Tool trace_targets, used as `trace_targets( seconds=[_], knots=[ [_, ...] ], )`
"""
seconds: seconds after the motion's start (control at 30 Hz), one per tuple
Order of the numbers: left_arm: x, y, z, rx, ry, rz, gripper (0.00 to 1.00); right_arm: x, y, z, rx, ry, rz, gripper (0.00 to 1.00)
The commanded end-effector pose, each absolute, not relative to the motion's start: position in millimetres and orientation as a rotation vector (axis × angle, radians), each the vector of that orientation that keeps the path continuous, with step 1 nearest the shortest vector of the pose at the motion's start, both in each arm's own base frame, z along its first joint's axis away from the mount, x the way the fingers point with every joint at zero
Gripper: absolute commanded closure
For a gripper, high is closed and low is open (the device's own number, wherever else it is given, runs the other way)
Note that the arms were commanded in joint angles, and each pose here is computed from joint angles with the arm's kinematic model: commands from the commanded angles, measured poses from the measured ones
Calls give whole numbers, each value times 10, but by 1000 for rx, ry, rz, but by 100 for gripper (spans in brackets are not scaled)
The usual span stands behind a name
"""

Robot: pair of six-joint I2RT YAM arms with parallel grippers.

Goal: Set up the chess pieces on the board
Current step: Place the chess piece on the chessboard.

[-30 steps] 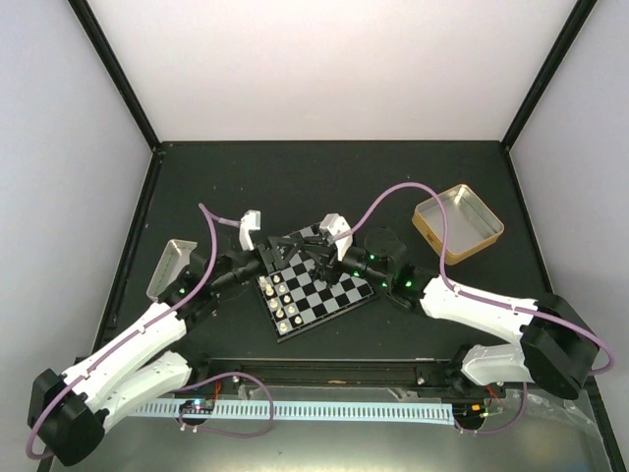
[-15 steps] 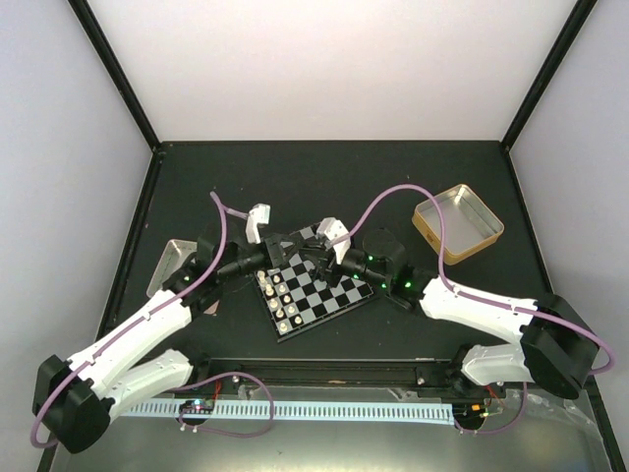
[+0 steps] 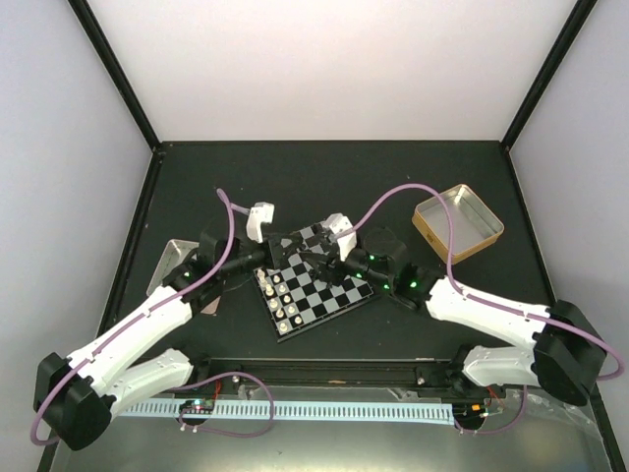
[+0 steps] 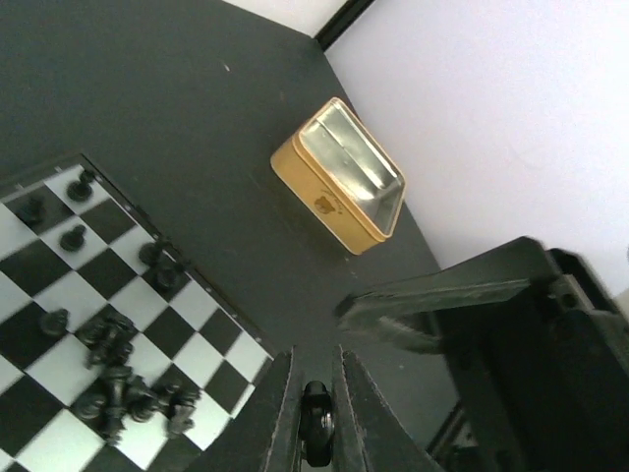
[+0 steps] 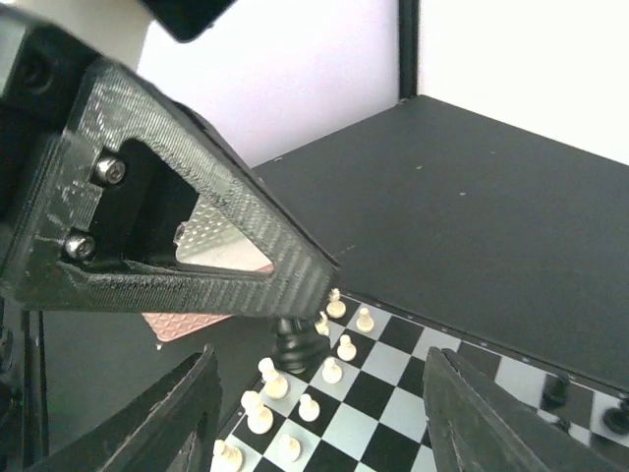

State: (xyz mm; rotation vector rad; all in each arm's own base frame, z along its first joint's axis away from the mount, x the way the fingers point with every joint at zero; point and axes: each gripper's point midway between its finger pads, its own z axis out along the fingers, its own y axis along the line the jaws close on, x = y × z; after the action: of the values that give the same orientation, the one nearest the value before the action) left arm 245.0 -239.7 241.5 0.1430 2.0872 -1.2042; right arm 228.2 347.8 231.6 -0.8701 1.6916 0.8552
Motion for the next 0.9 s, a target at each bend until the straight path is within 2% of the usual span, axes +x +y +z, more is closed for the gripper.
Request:
trace_targets(
  seconds=[0.0,0.17,0.27,0.47,0.87],
  knots=[
    [2617,-2260,2498,274,2028,-947,99,2394,3235,2536,-675,1754,811,43],
    [2753,-2333,2335,454,2019,-806,98,2564,2850,2350,-451,1906,673,43],
    [2884,-2481,2266,551,2041,-777,98,2748,2436,2138,-200,2062,536,43],
    [3265,-2802,1958,654,2159,-733,99,2836,1936,1780,40,2199,591,43],
    [3838,-3131,1421,691,2311,-638,98,2794,1617,1566,111,2216,554,43]
  ],
)
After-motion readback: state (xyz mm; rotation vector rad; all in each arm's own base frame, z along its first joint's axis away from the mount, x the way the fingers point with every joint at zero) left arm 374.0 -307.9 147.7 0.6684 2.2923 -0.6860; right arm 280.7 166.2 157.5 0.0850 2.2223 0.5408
